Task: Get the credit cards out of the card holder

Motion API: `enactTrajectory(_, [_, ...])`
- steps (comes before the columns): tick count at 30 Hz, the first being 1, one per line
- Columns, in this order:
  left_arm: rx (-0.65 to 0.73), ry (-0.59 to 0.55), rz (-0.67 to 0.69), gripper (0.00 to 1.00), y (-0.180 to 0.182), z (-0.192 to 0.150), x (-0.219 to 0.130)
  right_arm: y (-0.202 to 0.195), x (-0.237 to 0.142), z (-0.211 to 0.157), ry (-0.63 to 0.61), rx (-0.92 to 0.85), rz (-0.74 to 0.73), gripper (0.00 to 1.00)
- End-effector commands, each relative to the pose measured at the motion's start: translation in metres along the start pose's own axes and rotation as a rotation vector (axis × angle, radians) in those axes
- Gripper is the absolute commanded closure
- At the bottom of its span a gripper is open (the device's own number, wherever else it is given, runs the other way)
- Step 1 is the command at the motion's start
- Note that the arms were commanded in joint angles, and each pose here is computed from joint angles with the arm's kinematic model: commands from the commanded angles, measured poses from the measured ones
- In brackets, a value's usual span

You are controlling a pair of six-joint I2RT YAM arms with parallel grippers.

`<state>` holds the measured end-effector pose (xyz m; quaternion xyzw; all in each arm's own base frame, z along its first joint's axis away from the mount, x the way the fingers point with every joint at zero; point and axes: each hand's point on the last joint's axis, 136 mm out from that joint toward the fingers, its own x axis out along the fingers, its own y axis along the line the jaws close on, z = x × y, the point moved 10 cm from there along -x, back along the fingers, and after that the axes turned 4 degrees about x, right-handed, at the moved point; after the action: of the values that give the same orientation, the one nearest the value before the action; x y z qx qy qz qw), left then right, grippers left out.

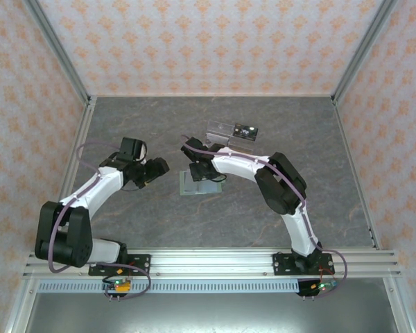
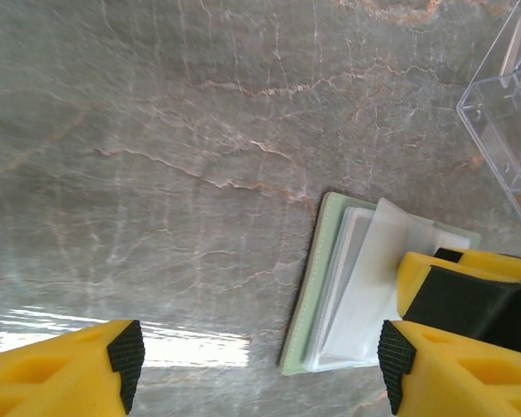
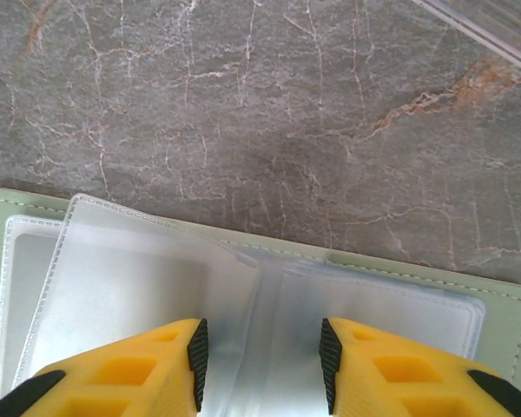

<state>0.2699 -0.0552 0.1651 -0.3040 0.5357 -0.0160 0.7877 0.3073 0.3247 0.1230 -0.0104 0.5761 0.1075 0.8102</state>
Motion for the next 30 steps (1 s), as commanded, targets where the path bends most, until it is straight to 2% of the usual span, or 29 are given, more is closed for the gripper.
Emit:
enactTrajectory(1, [-0.007, 0.037, -0.108, 0.35, -0.009, -0.003, 0.012, -0.012, 0.016, -0.015, 0.057, 0.001, -0.082, 0.60])
enactTrajectory(6, [0.010, 0.085, -0.181, 0.51, -0.023, -0.009, 0.029, -0.013, 0.018, -0.017, 0.059, 0.013, -0.075, 0.64])
enactTrajectory(14, [0.042, 0.162, -0.213, 0.65, -0.040, -0.022, 0.057, -0.016, 0.019, -0.018, 0.065, 0.025, -0.063, 0.67])
enactTrajectory(16, [0.042, 0.175, -0.220, 0.71, -0.042, -0.023, 0.062, -0.016, 0.019, -0.018, 0.064, 0.028, -0.060, 0.67])
enactTrajectory(25, [0.037, 0.199, -0.165, 0.75, -0.039, -0.024, 0.072, -0.017, 0.021, -0.019, 0.074, 0.041, -0.044, 0.68])
enactTrajectory(30, [0.036, 0.217, -0.190, 0.75, -0.040, -0.025, 0.075, -0.018, 0.021, -0.019, 0.077, 0.043, -0.042, 0.68])
